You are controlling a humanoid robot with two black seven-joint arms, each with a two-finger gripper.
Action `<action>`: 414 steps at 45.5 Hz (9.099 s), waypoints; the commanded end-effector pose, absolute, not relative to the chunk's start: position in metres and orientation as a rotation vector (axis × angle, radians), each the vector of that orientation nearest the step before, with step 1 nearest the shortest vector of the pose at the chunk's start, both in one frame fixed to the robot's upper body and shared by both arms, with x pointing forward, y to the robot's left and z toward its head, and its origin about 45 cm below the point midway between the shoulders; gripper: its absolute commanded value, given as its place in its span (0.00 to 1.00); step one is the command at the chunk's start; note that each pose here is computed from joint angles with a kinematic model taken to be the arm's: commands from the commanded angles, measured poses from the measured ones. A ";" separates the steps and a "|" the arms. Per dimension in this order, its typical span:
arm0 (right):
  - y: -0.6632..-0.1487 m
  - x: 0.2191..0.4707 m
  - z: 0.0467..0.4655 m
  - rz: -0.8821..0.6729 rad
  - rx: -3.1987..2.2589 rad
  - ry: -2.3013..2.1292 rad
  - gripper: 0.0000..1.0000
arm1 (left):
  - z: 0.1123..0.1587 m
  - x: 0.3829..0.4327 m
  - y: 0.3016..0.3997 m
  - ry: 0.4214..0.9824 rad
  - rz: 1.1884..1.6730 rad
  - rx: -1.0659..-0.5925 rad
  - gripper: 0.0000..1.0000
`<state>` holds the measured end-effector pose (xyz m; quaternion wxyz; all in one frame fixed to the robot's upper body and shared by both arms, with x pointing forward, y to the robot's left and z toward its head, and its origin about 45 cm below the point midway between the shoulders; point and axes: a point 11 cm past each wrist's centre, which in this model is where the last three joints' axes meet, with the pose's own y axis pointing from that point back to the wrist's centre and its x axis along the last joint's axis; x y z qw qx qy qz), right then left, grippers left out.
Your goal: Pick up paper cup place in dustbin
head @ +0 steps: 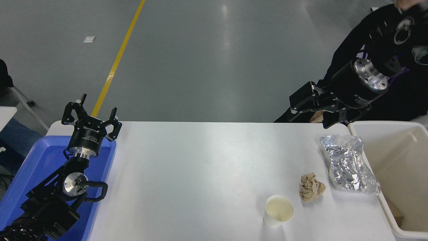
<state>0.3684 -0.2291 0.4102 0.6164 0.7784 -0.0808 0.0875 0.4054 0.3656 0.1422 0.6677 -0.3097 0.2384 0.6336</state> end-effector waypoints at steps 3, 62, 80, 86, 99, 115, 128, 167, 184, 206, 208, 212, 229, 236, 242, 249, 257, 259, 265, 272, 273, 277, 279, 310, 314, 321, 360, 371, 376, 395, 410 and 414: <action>-0.226 0.366 0.434 0.254 1.679 -0.206 1.00 | 0.1425 0.4058 0.3649 0.538 1.426 -0.697 0.98; -0.226 0.334 0.268 -0.097 1.694 0.093 1.00 | 0.1432 0.4063 0.3648 0.537 1.425 -0.698 0.98; -0.221 0.303 0.207 -0.189 1.665 0.171 0.97 | 0.1425 0.4058 0.3649 0.538 1.426 -0.697 0.98; -0.226 0.313 0.192 -0.118 1.664 0.025 0.97 | 0.1432 0.4063 0.3648 0.537 1.425 -0.698 0.98; -0.223 0.304 0.161 -0.090 1.650 -0.017 0.97 | 0.1435 0.4064 0.3644 0.537 1.423 -0.699 0.98; -0.220 0.295 0.151 -0.104 1.648 0.013 0.98 | 0.1432 0.4063 0.3648 0.537 1.425 -0.698 0.98; -0.220 0.289 0.139 -0.087 1.640 0.002 0.98 | 0.1429 0.4063 0.3640 0.538 1.424 -0.699 0.98; -0.216 0.283 0.132 -0.103 1.645 0.001 0.25 | 0.1429 0.4063 0.3640 0.538 1.424 -0.699 0.98; -0.215 0.283 0.134 -0.198 1.670 -0.062 0.00 | 0.1432 0.4064 0.3637 0.538 1.422 -0.699 0.98; -0.216 0.283 0.136 -0.204 1.668 -0.065 0.00 | 0.1429 0.4063 0.3640 0.538 1.424 -0.699 0.98; -0.216 0.283 0.136 -0.204 1.668 -0.065 0.00 | 0.1432 0.4064 0.3637 0.538 1.422 -0.699 0.98; -0.216 0.283 0.136 -0.205 1.668 -0.066 0.00 | 0.1429 0.4063 0.3640 0.538 1.424 -0.699 0.98; -0.217 0.292 0.155 -0.224 1.681 -0.109 0.00 | 0.1432 0.4064 0.3637 0.538 1.422 -0.699 0.98; -0.230 0.304 0.218 -0.245 1.693 -0.065 0.00 | 0.1429 0.4063 0.3640 0.538 1.424 -0.699 0.98; -0.227 0.316 0.296 -0.227 1.768 -0.001 0.00 | 0.1429 0.4063 0.3640 0.538 1.424 -0.699 0.98; -0.224 0.339 0.369 -0.050 1.807 -0.141 0.00 | 0.1432 0.4063 0.3648 0.537 1.425 -0.698 0.98; -0.229 0.345 0.427 0.079 1.803 -0.264 0.00 | 0.1425 0.4058 0.3649 0.538 1.426 -0.697 0.98; -0.231 0.344 0.447 0.114 1.803 -0.310 0.00 | 0.1432 0.4063 0.3648 0.537 1.425 -0.698 0.98; -0.231 0.343 0.471 0.159 1.808 -0.366 0.00 | 0.1425 0.4058 0.3649 0.538 1.426 -0.697 0.98; -0.230 0.341 0.476 0.167 1.810 -0.376 0.00 | 0.1425 0.4058 0.3649 0.538 1.426 -0.697 0.98; -0.230 0.341 0.476 0.166 1.810 -0.376 0.00 | 0.1425 0.4058 0.3649 0.538 1.426 -0.697 0.98; -0.231 0.341 0.475 0.164 1.807 -0.375 0.00 | 0.1425 0.4058 0.3649 0.538 1.426 -0.697 0.98; -0.231 0.341 0.475 0.163 1.807 -0.375 0.00 | 0.1425 0.4058 0.3649 0.538 1.426 -0.697 0.98; -0.363 0.319 0.409 -0.227 1.597 -0.520 0.00 | 0.1425 0.4058 0.3649 0.538 1.426 -0.697 0.98; -0.390 0.318 0.399 -0.234 1.541 -0.615 0.00 | 0.1420 0.4052 0.3652 0.538 1.427 -0.698 0.98; -0.444 0.317 0.381 -0.225 1.445 -0.843 0.00 | 0.1422 0.4053 0.3655 0.538 1.428 -0.699 0.98; -0.598 0.307 0.141 -0.061 0.956 -1.194 0.00 | 0.1421 0.4053 0.3656 0.538 1.429 -0.698 0.98; -0.585 0.305 0.105 -0.012 0.915 -1.293 0.00 | 0.1422 0.4053 0.3655 0.538 1.428 -0.699 0.98; -0.581 0.303 0.095 0.002 0.908 -1.302 0.00 | 0.1429 0.4059 0.3657 0.537 1.429 -0.701 0.98; -0.581 0.300 0.092 0.001 0.904 -1.298 0.00 | 0.1430 0.4059 0.3658 0.537 1.429 -0.702 0.98; -0.581 0.299 0.091 0.001 0.903 -1.296 0.00 | 0.1429 0.4059 0.3657 0.537 1.429 -0.701 0.98; -0.585 0.300 0.096 0.018 0.885 -1.308 0.43 | 0.1430 0.4059 0.3658 0.537 1.429 -0.702 0.98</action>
